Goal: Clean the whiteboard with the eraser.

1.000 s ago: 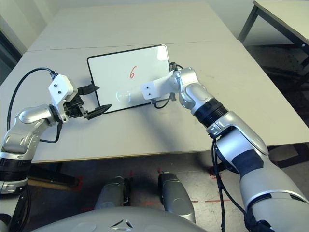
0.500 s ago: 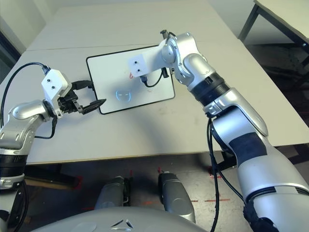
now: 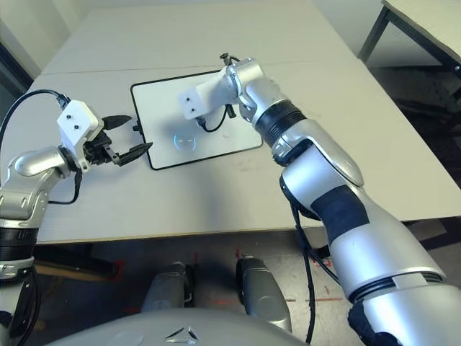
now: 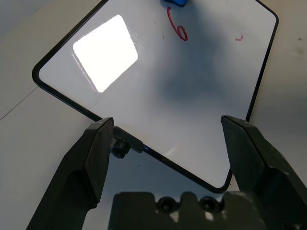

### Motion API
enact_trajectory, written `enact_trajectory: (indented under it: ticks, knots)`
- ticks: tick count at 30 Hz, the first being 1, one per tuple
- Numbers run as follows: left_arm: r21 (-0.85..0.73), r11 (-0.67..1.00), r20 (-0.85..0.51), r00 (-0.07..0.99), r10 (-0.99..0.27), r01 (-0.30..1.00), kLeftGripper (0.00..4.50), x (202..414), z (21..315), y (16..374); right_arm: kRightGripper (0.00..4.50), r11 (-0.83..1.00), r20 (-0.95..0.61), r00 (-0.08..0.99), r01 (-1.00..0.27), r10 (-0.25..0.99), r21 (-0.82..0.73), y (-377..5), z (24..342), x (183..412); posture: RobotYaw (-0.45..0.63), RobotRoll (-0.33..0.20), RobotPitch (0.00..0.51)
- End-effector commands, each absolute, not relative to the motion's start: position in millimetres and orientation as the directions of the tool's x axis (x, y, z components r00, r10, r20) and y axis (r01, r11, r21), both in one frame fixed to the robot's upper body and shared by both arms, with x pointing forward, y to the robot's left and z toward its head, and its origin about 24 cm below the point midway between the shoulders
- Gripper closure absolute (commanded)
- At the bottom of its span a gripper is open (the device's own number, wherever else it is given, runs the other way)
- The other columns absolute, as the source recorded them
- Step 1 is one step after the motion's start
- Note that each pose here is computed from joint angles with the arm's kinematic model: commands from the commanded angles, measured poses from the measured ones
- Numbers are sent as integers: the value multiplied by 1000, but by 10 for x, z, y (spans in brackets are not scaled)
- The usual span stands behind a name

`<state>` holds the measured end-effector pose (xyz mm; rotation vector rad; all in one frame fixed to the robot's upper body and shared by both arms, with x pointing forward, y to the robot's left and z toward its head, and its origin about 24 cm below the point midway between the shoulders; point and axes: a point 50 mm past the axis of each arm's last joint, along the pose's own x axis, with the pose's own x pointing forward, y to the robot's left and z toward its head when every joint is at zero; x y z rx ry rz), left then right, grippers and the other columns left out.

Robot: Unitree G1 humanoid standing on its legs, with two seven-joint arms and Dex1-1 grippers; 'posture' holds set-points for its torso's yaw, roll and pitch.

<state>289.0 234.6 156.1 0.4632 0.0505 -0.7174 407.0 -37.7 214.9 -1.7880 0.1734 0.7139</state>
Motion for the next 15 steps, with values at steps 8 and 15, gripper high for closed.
enact_trajectory:
  ticks: [8, 15]
  knots:
    - [402, 656, -212, 763, -611, 638, 0, 2847, 1541, 2339, 4245, -396, -559, 801, -452, 214, -799, -279, 2077, 4069, -23, 0, 79]
    - [395, 662, -218, 765, -606, 637, 0, 2829, 1509, 2341, 4249, -439, -572, 784, -437, 243, -785, -131, 2052, 4013, -15, 0, 85]
